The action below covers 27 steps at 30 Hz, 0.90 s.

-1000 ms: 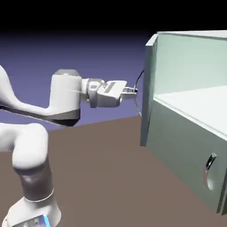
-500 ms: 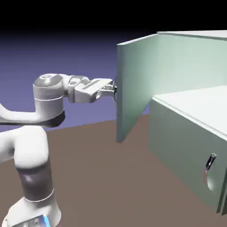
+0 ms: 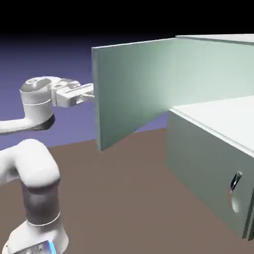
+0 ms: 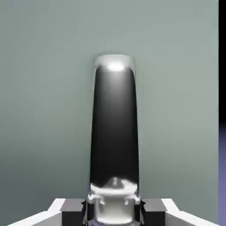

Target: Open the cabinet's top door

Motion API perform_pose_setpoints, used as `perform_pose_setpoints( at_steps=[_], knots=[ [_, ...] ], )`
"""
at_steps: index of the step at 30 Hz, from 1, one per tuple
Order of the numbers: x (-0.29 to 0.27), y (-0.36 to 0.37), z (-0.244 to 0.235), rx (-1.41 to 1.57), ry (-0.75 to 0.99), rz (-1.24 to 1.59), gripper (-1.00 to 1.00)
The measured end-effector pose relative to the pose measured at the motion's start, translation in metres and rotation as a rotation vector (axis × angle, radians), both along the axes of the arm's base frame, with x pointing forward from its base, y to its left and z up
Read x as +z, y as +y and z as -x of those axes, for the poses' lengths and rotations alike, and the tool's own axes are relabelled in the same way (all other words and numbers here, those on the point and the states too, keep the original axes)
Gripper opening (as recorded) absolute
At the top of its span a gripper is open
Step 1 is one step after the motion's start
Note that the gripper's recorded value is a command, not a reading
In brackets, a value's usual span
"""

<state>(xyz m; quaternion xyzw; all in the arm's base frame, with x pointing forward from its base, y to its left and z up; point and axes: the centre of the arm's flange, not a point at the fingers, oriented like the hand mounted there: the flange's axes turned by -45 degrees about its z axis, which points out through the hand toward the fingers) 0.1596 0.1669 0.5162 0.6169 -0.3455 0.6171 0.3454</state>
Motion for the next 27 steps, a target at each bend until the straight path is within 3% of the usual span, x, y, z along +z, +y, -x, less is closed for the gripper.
perform_pose_setpoints(
  at_steps=[12, 27],
  knots=[
    [0.0, 0.128, 0.018, -0.25, 0.0, 0.0, -1.0],
    [0.0, 0.254, 0.004, -0.495, 0.0, 0.0, -1.0]
  ],
)
